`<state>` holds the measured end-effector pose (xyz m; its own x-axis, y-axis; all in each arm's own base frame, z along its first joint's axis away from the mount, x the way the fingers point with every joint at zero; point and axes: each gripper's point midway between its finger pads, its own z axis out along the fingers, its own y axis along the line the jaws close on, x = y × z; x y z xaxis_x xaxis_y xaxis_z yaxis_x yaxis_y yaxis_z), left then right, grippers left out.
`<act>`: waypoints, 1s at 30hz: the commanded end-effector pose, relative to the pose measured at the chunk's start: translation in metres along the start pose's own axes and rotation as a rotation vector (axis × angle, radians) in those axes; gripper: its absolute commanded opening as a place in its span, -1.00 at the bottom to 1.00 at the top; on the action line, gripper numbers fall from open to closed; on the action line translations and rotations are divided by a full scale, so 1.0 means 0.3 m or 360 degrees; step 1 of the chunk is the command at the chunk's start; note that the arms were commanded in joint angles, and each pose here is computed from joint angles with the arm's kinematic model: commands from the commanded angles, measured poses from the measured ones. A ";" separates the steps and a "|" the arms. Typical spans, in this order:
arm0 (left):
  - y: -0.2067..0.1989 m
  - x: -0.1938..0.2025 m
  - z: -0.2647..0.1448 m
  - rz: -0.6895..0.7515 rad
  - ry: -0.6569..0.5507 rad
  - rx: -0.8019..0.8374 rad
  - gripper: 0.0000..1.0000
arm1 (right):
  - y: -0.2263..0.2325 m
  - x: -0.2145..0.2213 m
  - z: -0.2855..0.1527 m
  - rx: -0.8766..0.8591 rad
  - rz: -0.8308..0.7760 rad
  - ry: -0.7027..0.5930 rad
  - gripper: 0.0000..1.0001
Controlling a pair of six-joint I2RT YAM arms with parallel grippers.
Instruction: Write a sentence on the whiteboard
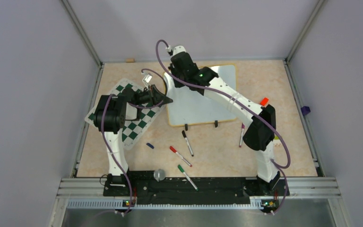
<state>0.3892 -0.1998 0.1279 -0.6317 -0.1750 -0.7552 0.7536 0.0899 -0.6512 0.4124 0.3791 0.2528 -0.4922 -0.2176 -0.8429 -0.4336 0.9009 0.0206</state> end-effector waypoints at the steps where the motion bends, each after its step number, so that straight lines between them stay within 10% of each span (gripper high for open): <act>1: -0.063 -0.024 -0.001 0.0328 0.0031 0.0080 -1.00 | -0.009 -0.005 -0.023 -0.0004 0.0019 0.0006 -1.00; 30: -0.062 -0.025 -0.001 0.0327 0.0032 0.0082 -1.00 | 0.009 -0.085 -0.128 -0.0144 0.0099 -0.0090 -1.00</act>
<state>0.3895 -0.1998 0.1274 -0.6339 -0.1751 -0.7533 0.7514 0.0910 -0.6535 0.3923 0.3764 0.2271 -0.5673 -0.2465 -0.7858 -0.4649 0.8834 0.0585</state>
